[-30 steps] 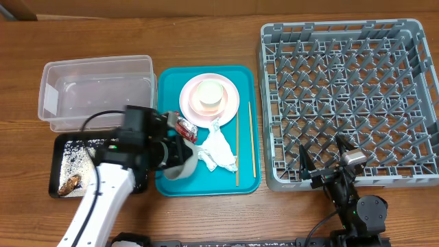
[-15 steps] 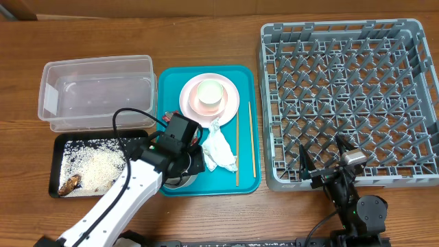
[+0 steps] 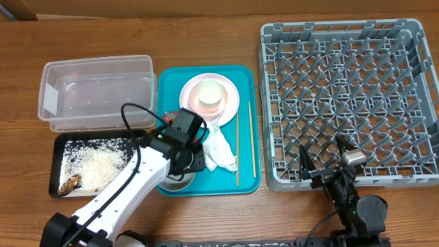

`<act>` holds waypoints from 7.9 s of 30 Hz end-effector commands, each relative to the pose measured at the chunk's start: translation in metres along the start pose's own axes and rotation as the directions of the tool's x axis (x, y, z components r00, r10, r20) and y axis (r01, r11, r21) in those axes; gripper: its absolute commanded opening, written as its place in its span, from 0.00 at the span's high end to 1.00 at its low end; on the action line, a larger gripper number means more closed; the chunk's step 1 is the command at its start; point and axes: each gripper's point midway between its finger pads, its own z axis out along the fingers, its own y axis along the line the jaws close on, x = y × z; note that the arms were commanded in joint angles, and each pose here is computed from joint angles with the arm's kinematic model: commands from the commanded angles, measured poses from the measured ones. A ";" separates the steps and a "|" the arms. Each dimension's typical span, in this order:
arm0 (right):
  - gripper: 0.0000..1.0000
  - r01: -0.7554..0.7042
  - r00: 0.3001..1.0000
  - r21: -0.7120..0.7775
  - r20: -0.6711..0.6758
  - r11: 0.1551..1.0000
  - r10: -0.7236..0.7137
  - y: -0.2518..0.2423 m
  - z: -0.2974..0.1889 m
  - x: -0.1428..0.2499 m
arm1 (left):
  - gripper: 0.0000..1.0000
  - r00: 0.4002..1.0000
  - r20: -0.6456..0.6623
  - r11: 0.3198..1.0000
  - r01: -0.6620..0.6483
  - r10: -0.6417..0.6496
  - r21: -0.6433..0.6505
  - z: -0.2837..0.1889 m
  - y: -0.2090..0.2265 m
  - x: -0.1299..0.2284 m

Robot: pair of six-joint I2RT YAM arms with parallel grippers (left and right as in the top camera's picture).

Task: Sort waste into correct bins and load items into the dishwasher

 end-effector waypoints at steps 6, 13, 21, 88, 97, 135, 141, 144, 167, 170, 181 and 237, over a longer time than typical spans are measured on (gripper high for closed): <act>0.00 0.006 1.000 0.003 0.004 1.000 -0.006 0.000 0.000 0.002 | 0.48 0.973 0.231 0.996 0.007 0.015 -0.094 -0.073 -0.010 -0.065; 0.00 0.006 1.000 0.003 0.004 1.000 -0.006 0.000 0.000 0.002 | 0.46 0.943 0.300 0.979 0.181 -0.146 -0.094 -0.082 0.008 -0.088; 0.00 0.006 1.000 0.003 0.004 1.000 -0.006 0.000 0.000 0.002 | 0.49 0.913 0.277 0.940 0.332 -0.299 -0.079 -0.051 0.018 -0.103; 0.00 0.006 1.000 0.003 0.004 1.000 -0.006 0.000 0.000 0.002 | 0.96 0.640 0.602 0.822 0.567 -0.478 0.050 -0.153 0.113 -0.174; 0.00 0.006 1.000 0.003 0.004 1.000 -0.006 0.000 0.000 0.002 | 0.96 0.587 0.578 0.744 0.666 -0.567 0.053 -0.128 0.157 -0.192; 0.00 0.006 1.000 0.003 0.004 1.000 -0.006 0.000 0.000 0.002 | 0.28 0.981 0.154 0.965 0.079 -0.120 0.249 -0.126 -0.013 -0.109; 0.00 0.006 1.000 0.003 0.004 1.000 -0.006 0.000 0.000 0.002 | 0.20 0.991 0.133 0.994 -0.047 0.034 0.095 -0.096 -0.042 -0.084; 0.00 0.006 1.000 0.003 0.004 1.000 -0.006 0.000 0.000 0.002 | 0.18 0.991 0.101 0.993 -0.094 0.087 0.073 -0.082 -0.057 -0.073; 0.00 0.006 1.000 0.003 0.004 1.000 -0.006 0.000 0.000 0.002 | 0.07 0.976 -0.172 0.985 -0.147 0.130 -0.095 0.029 -0.056 -0.046; 0.00 0.006 1.000 0.003 0.004 1.000 -0.006 0.000 0.000 0.002 | 0.07 0.977 -0.169 0.984 -0.150 0.132 -0.094 0.031 -0.057 -0.047; 0.00 0.006 1.000 0.003 0.004 1.000 -0.006 0.000 0.000 0.002 | 0.07 0.978 -0.153 0.983 -0.160 0.145 -0.088 0.033 -0.061 -0.048; 0.00 0.006 1.000 0.003 0.004 1.000 -0.006 0.000 0.000 0.002 | 0.96 0.983 -0.089 0.985 -0.165 0.160 -0.049 0.035 -0.072 -0.058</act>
